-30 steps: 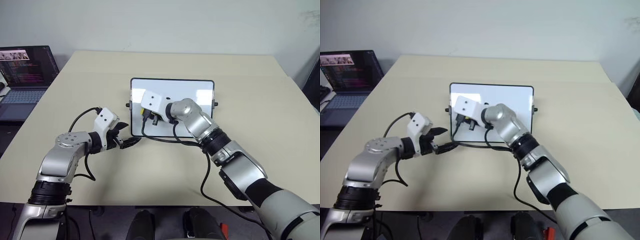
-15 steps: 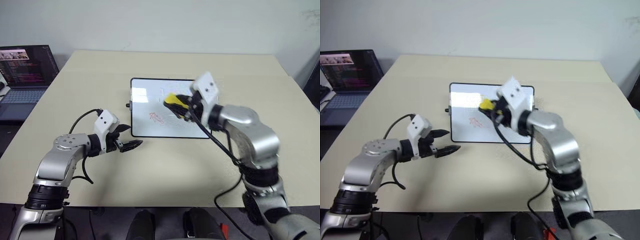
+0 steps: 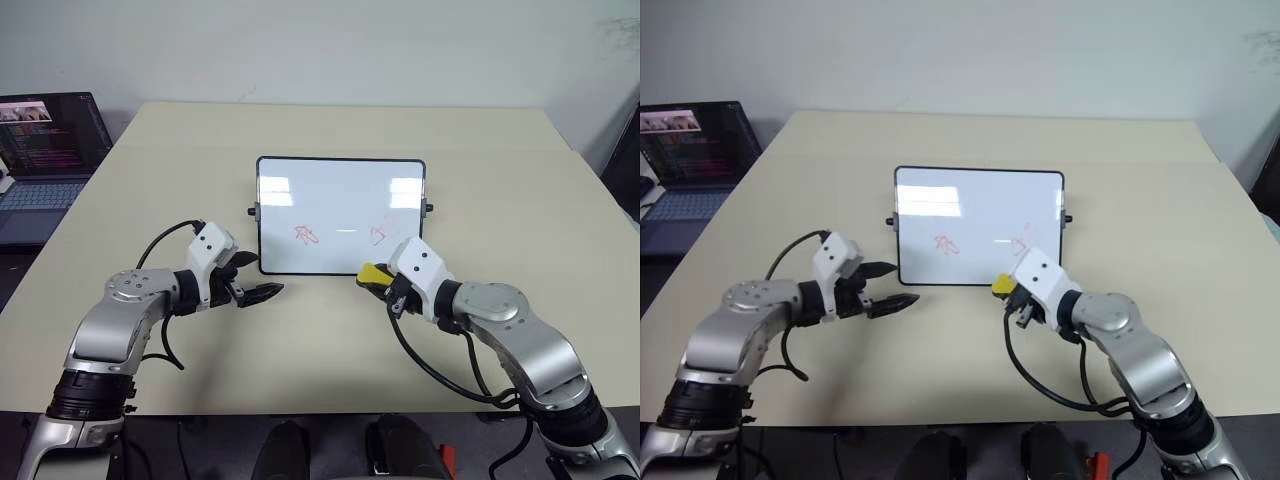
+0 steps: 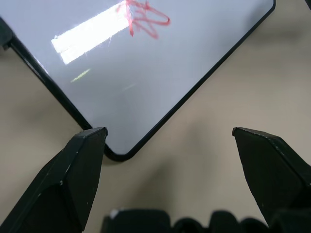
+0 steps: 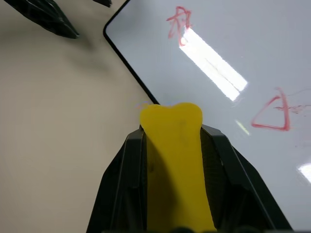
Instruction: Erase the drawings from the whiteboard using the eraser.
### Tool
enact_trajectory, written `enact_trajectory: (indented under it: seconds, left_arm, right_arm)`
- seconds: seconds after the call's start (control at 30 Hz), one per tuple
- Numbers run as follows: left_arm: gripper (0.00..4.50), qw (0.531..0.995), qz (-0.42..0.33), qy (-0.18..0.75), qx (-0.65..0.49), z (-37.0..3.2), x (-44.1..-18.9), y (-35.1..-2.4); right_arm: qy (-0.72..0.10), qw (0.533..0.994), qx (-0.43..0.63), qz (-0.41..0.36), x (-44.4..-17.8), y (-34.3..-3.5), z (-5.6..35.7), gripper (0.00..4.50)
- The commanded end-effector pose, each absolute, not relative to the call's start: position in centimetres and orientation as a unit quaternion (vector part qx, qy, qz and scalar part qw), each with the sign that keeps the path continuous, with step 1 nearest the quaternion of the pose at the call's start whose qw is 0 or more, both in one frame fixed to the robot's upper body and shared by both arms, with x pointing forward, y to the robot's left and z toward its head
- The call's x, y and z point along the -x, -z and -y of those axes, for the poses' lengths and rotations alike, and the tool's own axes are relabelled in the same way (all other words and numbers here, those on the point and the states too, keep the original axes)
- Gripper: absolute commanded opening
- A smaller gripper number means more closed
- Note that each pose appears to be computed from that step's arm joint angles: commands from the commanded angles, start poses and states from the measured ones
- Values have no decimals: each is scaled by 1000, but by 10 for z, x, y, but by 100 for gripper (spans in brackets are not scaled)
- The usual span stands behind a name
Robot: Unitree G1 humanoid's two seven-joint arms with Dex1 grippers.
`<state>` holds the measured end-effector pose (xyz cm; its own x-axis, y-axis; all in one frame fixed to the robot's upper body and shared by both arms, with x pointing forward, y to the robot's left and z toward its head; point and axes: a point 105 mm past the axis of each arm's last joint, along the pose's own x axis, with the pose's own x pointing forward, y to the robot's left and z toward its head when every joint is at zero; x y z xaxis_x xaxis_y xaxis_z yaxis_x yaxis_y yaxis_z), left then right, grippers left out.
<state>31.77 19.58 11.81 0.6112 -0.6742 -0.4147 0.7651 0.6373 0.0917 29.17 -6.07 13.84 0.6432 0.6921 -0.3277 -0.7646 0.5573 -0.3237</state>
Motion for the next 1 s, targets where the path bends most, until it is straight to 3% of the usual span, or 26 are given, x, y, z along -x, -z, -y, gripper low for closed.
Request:
enact_trajectory:
  seconds: [0.03, 0.27, 0.73, 0.83, 1.0]
  left_arm:
    - [450, 894, -160, 396, -136, -202, -318, -127]
    - [450, 907, -139, 381, -116, -205, -321, -127]
    - [450, 906, -126, 392, -101, -202, -323, -123]
    - [450, 902, -131, 397, -108, -200, -320, -121]
    - [450, 888, -126, 420, -137, -192, -315, -124]
  right_arm:
    - [-420, 880, 219, -43, -293, -152, 48, 115]
    - [-418, 884, 209, -4, -307, -167, 29, 115]
    - [-426, 836, 341, 52, -362, -184, -37, 115]
    - [-437, 824, 357, 43, -367, -177, -44, 115]
    - [-473, 785, 399, -17, -365, -140, -38, 115]
